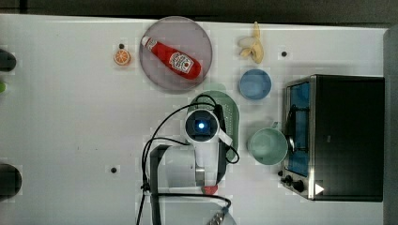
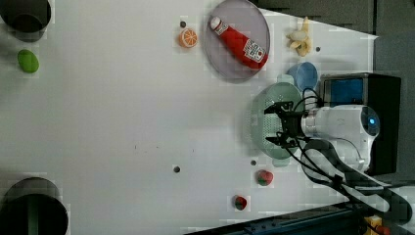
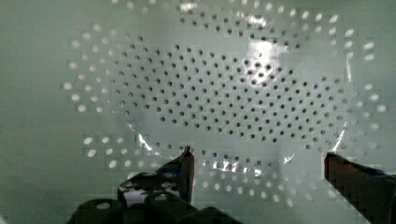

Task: Drag strainer right to left.

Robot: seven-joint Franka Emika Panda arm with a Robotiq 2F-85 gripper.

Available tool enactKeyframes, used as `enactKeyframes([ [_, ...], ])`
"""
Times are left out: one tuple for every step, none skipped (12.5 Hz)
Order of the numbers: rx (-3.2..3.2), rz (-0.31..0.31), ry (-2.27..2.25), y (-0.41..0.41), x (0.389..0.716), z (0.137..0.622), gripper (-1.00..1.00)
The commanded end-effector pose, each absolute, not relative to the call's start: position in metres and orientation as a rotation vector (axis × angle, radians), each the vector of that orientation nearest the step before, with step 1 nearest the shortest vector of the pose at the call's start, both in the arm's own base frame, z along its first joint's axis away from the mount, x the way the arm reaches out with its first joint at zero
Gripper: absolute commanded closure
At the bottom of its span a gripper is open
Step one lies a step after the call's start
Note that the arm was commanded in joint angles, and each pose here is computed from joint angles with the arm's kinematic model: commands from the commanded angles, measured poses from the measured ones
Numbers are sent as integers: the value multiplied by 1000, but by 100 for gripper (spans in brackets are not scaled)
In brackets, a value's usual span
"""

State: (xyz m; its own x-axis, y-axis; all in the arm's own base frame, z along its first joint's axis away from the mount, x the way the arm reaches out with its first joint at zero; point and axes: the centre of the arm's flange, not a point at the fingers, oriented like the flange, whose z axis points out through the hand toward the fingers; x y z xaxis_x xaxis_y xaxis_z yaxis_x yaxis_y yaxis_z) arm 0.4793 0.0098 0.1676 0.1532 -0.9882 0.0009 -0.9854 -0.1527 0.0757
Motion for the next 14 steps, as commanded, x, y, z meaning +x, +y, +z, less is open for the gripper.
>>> enactKeyframes([
  [2225, -73, -2127, 25, 482, 159, -100],
  [2236, -80, -2114, 31, 481, 157, -100],
  [2243, -79, -2110, 36, 481, 157, -100],
  [2246, -84, -2104, 38, 480, 156, -100],
  [2252, -85, -2098, 42, 480, 156, -100],
  [2254, -92, -2092, 44, 479, 155, -100],
  [2262, -96, -2083, 50, 479, 154, -100],
  [2263, -109, -2088, 57, 478, 153, -100],
  [2256, -135, -2100, 66, 476, 151, -100],
  [2251, -157, -2118, 75, 475, 150, -100],
  [2252, -176, -2131, 86, 474, 150, -100],
  [2256, -192, -2136, 96, 473, 151, -100],
  [2263, -207, -2136, 107, 471, 151, -100],
  [2274, -221, -2134, 119, 470, 152, -100],
])
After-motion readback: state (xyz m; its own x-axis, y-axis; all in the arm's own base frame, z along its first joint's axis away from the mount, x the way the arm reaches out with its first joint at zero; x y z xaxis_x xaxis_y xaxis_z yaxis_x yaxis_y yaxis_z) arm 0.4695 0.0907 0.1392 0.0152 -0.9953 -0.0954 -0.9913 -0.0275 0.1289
